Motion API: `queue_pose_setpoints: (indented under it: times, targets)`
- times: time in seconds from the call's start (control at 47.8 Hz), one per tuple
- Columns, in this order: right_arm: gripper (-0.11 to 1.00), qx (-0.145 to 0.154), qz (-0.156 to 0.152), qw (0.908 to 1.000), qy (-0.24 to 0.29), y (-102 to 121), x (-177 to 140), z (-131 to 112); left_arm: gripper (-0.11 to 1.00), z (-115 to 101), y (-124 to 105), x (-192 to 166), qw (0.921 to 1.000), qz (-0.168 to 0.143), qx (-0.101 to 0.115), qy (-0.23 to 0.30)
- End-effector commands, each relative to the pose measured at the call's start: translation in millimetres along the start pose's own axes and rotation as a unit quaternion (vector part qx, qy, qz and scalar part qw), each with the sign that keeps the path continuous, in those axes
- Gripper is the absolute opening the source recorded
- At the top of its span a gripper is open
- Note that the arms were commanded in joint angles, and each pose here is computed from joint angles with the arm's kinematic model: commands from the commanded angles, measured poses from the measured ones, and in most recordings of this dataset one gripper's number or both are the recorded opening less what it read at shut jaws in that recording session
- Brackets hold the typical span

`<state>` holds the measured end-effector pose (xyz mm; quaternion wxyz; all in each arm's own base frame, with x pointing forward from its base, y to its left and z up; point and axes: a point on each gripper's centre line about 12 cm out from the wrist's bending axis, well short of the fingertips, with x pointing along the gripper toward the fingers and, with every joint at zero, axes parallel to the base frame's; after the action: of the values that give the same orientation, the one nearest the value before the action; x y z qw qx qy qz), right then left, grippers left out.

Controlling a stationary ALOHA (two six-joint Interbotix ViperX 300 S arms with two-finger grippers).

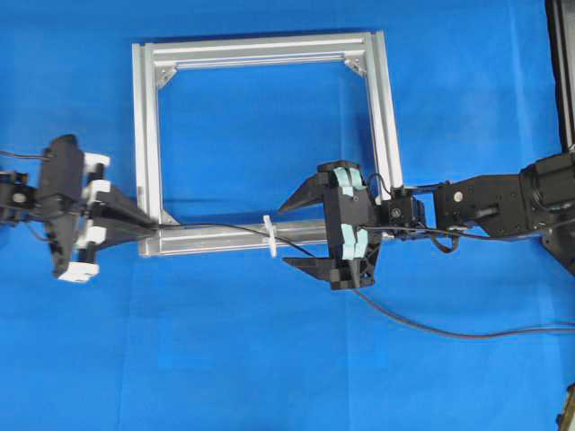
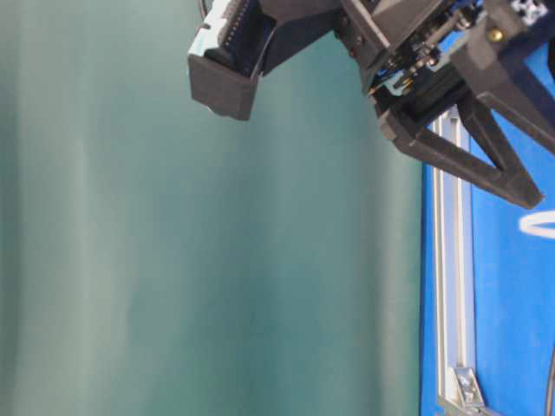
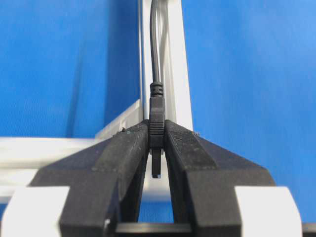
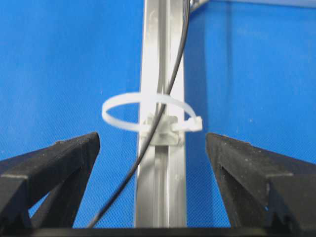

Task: Insert the wire through the string loop located in the center.
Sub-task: 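Pull the plug leftward with the left gripper, drawing cable through the loop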

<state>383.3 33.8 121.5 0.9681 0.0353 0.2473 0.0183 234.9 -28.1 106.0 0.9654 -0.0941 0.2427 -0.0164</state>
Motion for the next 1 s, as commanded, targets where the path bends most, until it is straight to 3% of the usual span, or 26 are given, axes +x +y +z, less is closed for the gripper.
queue_pose_setpoints:
  times: [0.0, 0.251, 0.732, 0.816, 0.983]
  targets:
    - [0.94, -0.001, 0.003, 0.9999, -0.014, 1.8, -1.2, 10.5, 0.08, 0.0, -0.4, -9.8, 0.9999, -0.005, 0.001, -0.011]
    - [0.94, -0.001, 0.003, 0.9999, -0.016, 1.9, -0.9, 11.7, 0.08, -9.9, 2.9, -26.7, 1.0, -0.004, 0.001, -0.008]
    - [0.94, -0.002, 0.003, 0.9999, -0.016, 2.5, -0.9, 11.7, 0.1, -14.1, 3.5, -26.7, 0.9999, -0.001, 0.001, 0.015]
    - [0.94, -0.002, 0.003, 0.9999, -0.016, 2.5, -0.9, 11.7, 0.27, -14.5, 3.5, -25.6, 0.9998, 0.0, 0.0, 0.02]
    - [0.94, -0.002, 0.004, 0.9999, -0.016, 3.1, -0.9, 11.6, 0.78, -15.2, 3.3, -24.4, 0.9995, 0.002, 0.005, 0.03]
